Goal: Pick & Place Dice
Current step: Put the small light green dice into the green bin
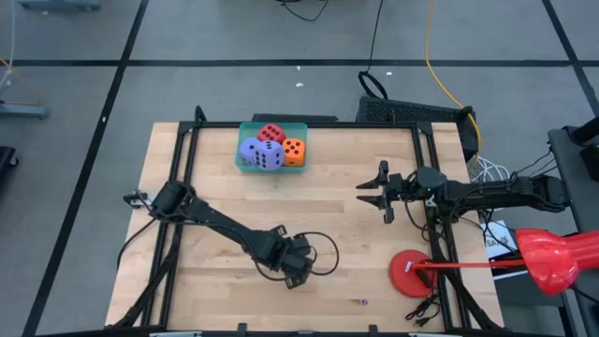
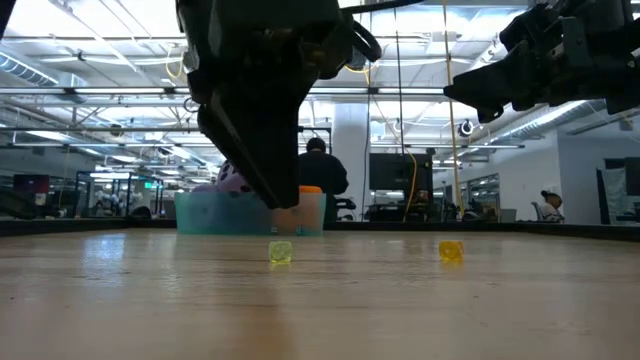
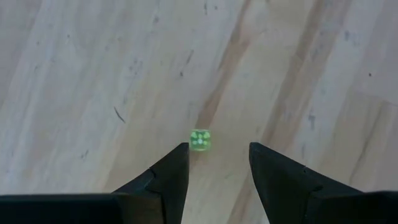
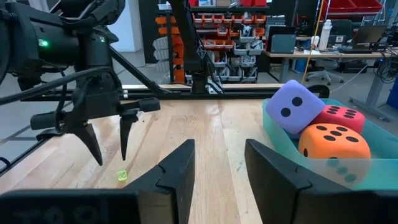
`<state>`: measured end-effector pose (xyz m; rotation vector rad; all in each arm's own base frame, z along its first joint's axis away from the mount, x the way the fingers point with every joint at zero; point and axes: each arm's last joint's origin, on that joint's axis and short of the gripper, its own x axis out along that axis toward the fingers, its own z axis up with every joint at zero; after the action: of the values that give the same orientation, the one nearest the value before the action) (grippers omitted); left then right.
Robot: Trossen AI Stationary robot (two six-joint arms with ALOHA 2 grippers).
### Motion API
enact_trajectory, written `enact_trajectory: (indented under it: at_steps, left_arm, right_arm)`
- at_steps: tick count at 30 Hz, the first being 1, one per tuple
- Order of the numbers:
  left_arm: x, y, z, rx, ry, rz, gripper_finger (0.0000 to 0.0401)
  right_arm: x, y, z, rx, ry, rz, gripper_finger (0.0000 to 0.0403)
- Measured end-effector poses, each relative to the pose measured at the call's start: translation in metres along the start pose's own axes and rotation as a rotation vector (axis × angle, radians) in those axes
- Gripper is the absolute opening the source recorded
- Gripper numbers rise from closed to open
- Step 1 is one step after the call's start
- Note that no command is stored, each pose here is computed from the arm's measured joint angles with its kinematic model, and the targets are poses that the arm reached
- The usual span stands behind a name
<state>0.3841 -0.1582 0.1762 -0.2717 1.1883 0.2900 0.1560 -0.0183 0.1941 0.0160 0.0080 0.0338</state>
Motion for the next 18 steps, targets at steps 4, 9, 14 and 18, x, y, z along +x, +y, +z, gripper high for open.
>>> enact_trajectory:
  at_steps: [4,9,14,18]
  left_arm:
    - [0.0017,0.0021,-0.0016,-0.003,0.011,0.011,0.0179]
    - [0.0076,0.0058,-0.0080,-0.011,0.034,0.028,0.0179]
    - [0.0083,0.0059,-0.0080,-0.012,0.031,0.025,0.0179]
    - [0.0082,0.0059,-0.0083,-0.011,0.032,0.027,0.0179]
  right_arm:
    - [0.0000,0.0000,0.0000,0.000,0.000,0.000,0.0130]
    - [0.0000,0.0000,-0.0002,0.000,0.001,0.000,0.0130]
    - [0.0000,0.0000,-0.0002,0.000,0.001,0.000,0.0130]
    - [-0.0001,0.0000,-0.0003,0.000,0.001,0.000,0.0130]
